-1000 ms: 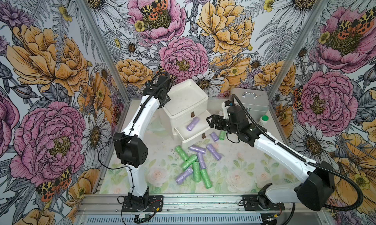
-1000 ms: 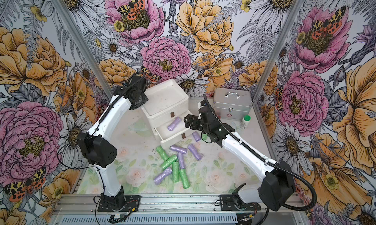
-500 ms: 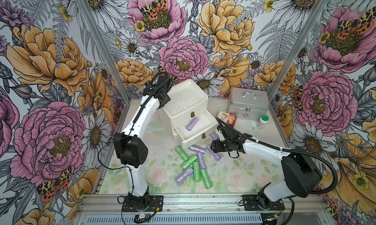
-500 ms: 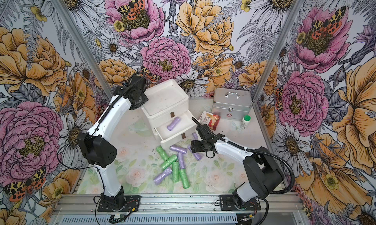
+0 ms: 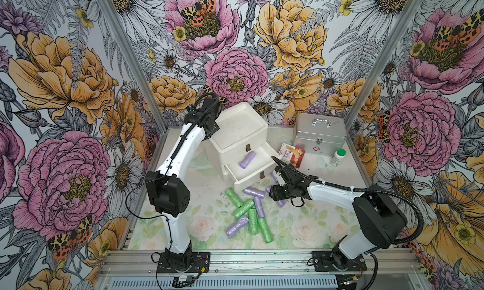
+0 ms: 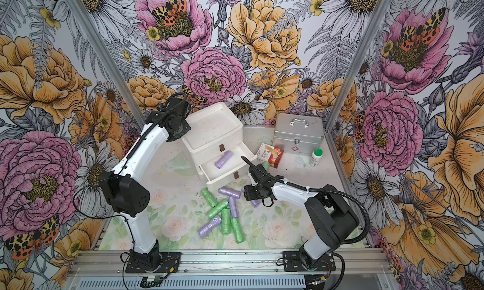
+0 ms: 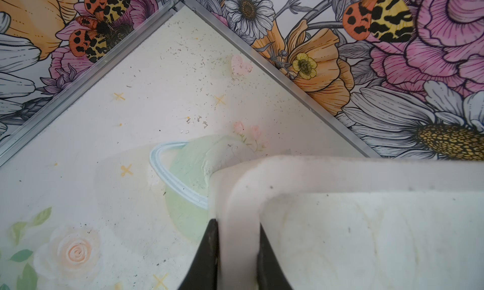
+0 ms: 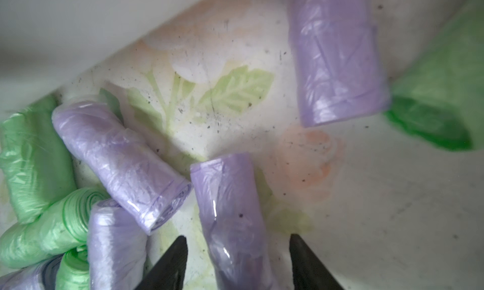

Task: Sort the rolls of trash bags by color and place them into the drawer
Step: Pick up the roll of trash bags from the center of the board, then place the roll of trash bags in the drawer.

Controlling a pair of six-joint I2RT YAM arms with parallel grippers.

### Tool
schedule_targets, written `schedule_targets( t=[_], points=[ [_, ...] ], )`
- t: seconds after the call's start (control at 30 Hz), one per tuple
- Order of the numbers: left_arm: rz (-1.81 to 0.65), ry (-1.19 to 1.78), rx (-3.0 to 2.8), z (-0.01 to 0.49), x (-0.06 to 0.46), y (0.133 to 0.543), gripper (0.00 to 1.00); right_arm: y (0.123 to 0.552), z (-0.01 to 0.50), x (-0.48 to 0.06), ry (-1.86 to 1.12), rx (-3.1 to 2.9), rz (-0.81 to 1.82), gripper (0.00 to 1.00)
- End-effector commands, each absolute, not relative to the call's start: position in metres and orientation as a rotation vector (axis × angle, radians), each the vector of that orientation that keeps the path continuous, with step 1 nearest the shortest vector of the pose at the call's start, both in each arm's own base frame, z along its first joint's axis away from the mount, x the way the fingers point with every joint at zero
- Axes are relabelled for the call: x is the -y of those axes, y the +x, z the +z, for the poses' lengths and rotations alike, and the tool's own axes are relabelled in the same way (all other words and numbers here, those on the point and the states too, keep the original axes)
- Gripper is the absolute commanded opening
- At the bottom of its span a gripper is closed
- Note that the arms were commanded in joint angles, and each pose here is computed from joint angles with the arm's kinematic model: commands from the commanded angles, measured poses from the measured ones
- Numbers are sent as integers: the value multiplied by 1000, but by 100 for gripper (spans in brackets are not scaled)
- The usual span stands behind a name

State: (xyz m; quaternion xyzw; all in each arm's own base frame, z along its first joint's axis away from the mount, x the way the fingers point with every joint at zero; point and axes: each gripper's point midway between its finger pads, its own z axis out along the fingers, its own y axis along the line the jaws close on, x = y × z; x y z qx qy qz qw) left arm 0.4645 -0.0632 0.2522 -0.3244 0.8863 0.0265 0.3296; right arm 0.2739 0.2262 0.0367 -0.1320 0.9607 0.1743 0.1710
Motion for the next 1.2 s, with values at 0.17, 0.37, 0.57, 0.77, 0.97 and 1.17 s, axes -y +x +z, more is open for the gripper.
schedule_targets(
  t=[0.17,0.37,0.57,0.77,0.97,1.17],
  points=[
    [-178,-954,-2641,167,131,441,0,276,20,-223,-367,-2705,416,52],
    [-178,-954,-2644,166,131,441,0,271,20,-215,-327,-2701,400,37],
    [-184,-953,-2641,168,131,441,0,269,53,-214,-267,-2620,476,33],
    [-185,-952,-2638,168,131,442,0,272,127,-211,-169,-2459,604,33],
    [-199,-949,-2637,170,134,443,0,294,209,-199,36,-2280,730,34],
    [-212,-946,-2629,175,137,444,0,329,259,-208,310,-2196,865,35]
  ],
)
